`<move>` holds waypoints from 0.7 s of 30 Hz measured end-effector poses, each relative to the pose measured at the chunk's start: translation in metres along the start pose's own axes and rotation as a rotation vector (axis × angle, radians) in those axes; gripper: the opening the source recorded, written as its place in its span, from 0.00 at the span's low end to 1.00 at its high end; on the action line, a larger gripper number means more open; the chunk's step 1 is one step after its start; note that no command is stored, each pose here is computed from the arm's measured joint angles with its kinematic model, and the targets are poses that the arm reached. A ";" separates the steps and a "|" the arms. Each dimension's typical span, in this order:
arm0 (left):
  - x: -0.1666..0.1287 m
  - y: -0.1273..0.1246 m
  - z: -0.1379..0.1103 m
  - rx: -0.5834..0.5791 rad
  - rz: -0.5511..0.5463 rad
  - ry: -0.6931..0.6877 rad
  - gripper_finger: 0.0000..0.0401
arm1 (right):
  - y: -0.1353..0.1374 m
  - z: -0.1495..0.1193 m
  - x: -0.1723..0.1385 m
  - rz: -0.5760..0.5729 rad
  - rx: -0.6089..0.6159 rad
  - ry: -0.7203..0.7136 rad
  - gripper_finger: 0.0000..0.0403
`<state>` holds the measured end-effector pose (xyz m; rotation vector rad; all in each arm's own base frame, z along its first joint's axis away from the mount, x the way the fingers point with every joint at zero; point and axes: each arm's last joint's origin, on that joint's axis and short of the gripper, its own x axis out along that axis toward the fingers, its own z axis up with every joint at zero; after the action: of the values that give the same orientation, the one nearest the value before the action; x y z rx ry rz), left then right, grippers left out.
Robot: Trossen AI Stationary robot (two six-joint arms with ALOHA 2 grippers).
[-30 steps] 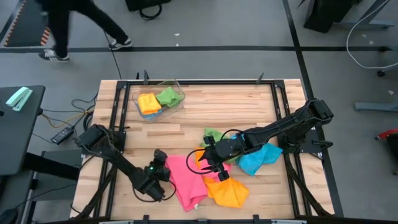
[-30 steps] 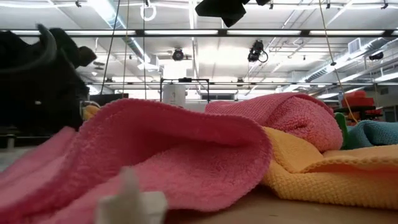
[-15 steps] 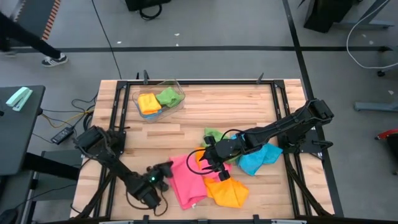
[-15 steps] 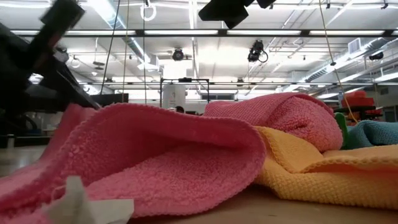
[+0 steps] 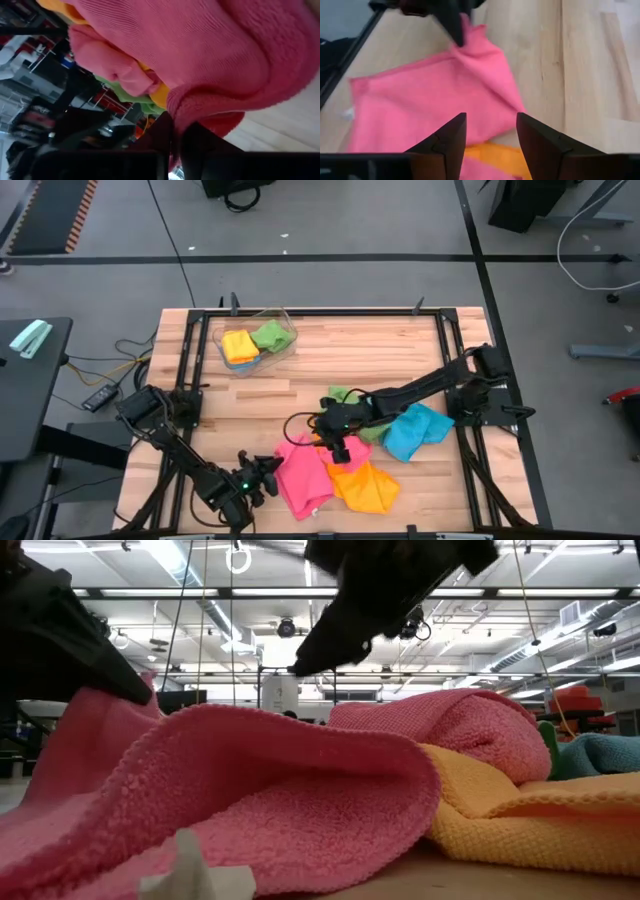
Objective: Fold microfiber towels
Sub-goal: Fold the left pink microfiber towel
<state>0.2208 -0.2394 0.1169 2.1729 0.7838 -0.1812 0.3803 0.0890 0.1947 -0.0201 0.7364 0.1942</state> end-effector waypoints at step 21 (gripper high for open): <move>-0.008 0.013 0.010 -0.278 0.060 -0.096 0.05 | -0.078 -0.015 0.084 0.279 0.210 0.035 0.54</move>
<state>0.2232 -0.2567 0.1216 1.9079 0.6478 -0.1367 0.4456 0.0249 0.1237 0.2814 0.7900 0.3823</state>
